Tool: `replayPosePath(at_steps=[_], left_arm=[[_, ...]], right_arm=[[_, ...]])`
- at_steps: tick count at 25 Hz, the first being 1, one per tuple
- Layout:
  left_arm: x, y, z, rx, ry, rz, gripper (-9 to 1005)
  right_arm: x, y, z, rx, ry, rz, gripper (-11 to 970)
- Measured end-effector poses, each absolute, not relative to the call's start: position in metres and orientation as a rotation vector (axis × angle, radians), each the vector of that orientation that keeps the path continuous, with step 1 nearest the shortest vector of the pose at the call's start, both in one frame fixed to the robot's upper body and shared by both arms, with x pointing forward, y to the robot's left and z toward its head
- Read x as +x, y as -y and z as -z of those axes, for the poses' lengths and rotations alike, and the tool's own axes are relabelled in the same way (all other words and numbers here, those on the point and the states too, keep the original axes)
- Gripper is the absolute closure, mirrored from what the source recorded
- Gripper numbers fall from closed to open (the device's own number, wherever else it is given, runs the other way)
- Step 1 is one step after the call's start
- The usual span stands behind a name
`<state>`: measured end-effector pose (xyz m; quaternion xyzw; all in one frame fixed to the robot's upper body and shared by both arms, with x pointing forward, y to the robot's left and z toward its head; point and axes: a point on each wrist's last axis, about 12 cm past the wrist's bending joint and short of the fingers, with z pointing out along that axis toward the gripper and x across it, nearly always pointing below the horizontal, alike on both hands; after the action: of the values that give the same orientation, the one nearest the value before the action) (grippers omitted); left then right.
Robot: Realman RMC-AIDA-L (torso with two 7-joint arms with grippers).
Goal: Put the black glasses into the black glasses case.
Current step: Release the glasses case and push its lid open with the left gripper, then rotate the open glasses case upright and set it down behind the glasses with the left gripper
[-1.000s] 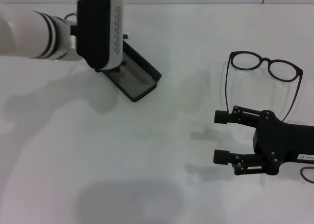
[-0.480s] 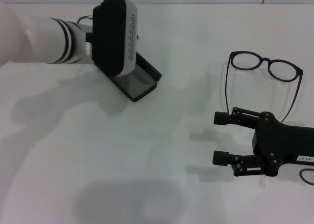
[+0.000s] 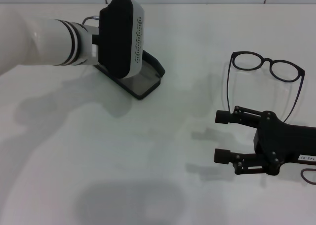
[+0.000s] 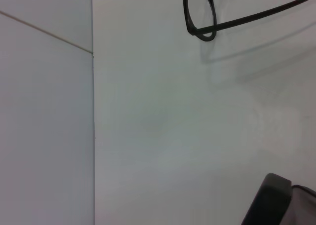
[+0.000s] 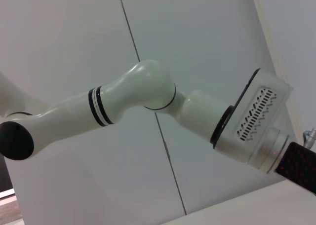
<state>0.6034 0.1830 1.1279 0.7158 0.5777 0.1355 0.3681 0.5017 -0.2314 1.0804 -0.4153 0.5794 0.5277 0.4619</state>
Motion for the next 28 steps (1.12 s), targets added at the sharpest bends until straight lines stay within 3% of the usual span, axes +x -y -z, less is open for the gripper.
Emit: replayPosePath(at_steps=[9,28], left_arm=[[0.603,-0.178,-1.131,1.792,-1.523,-0.315,736],[0.606,-0.149,-1.161,1.599,-1.749,-0.204,837]], right_arm=[[0.502,0.232,-1.08,-1.02,-1.43,-1.292,84],[0.504,0.234,-1.081,-1.021,-1.426,-1.273,84]])
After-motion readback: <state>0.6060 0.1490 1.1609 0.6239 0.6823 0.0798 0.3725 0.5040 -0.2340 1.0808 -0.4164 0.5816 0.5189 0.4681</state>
